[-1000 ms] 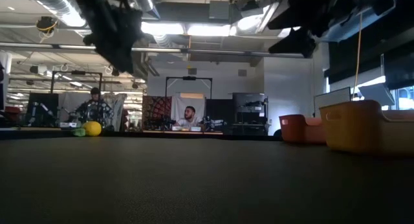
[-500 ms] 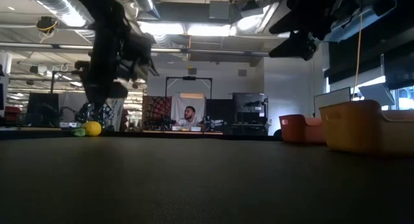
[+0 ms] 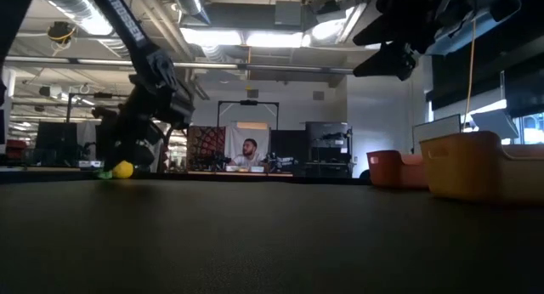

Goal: Sort produce into baskets
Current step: Put the green chili pepper into the orange bin

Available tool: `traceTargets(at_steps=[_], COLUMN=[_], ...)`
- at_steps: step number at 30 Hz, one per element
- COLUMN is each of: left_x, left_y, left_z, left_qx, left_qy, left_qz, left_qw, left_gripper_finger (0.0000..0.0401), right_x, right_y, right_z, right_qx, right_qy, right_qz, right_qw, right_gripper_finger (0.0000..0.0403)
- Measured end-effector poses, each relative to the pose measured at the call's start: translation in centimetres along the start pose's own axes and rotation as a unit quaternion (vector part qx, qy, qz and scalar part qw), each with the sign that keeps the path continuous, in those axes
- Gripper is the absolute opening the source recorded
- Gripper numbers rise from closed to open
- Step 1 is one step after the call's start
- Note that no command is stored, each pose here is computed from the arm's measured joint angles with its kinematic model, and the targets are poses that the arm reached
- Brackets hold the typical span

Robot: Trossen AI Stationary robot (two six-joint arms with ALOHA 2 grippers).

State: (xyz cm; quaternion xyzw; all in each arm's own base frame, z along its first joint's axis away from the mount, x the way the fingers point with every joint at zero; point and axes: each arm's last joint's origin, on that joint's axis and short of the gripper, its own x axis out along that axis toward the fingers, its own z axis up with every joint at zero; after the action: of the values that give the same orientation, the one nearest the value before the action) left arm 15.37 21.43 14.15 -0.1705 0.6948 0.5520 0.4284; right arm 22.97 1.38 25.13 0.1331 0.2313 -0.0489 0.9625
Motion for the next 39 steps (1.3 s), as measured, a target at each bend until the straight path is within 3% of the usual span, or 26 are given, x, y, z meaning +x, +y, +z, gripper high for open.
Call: traceTargets(at_steps=[12,16,28,39], left_x=[1.5,2.1,2.2,2.2], left_y=[-0.3,-0.7,-1.8,-1.8], left_z=[2.3,2.4,2.8,2.8], left_qx=[-0.011,0.015,0.069,0.102], left_qy=[0.007,0.026,0.025,0.025], left_qz=[0.024,0.050,0.063,0.066], left_qw=[1.000,0.998,0.995,0.992], left_gripper_finger=[0.0174,0.0159,0.0102,0.0005], right_x=[-0.1,-0.2,-0.2,-0.2], right_y=[1.2,1.3,1.3,1.3], right_z=[-0.4,-0.4,-0.4,-0.4], right_qx=[-0.004,-0.005,-0.004,-0.004], right_qy=[0.006,0.005,0.004,0.005], right_qz=[0.021,0.023,0.023,0.022], right_qw=[1.000,1.000,1.000,1.000], right_gripper_finger=[0.0296,0.0296,0.0296,0.0296])
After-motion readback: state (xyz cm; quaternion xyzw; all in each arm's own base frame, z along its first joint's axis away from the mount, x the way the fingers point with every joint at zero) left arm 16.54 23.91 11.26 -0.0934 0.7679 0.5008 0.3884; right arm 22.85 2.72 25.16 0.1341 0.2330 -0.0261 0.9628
